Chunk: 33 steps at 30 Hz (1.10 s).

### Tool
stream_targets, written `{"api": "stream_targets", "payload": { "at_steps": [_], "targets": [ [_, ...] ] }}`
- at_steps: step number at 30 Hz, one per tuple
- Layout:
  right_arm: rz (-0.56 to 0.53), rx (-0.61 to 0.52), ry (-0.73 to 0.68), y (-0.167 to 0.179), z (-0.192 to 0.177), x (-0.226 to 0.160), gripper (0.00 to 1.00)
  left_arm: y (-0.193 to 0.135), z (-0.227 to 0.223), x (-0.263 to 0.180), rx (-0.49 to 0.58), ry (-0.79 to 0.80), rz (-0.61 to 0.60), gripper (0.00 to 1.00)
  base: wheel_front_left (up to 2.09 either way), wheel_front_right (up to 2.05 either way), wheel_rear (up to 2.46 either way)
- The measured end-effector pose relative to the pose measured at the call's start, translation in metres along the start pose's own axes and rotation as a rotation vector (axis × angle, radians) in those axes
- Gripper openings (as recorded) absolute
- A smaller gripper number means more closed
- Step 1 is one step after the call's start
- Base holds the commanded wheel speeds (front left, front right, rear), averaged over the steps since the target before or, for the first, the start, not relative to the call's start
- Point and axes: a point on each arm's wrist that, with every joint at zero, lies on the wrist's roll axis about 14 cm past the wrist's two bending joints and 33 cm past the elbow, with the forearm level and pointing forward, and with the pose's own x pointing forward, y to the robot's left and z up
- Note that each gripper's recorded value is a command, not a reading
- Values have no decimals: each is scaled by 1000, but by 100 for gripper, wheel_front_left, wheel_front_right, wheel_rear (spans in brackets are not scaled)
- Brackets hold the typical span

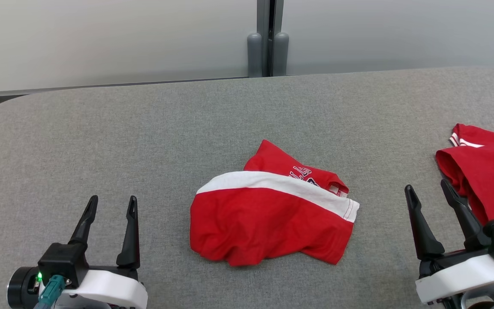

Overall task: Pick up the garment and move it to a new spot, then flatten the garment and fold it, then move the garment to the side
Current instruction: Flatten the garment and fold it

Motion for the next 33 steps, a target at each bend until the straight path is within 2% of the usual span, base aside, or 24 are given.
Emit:
{"api": "stream_targets", "payload": {
  "at_steps": [18, 25, 31, 33],
  "targets": [
    [2, 17, -3, 3, 1, 2, 100, -7, 1, -2, -7, 15, -17, 100, 0, 0, 0],
    [-1, 27, 14, 2, -5, 5, 100, -40, -2, 11, -33, 45, -147, 100, 0, 0, 0],
    [3, 33, 27, 1, -9, 13, 100, -94, -32, 25, -93, 194, -330, 100, 0, 0, 0],
    [3, 36, 31, 1, -12, 14, 100, -102, -46, 30, -85, 248, -355, 100, 0, 0, 0]
  ]
}}
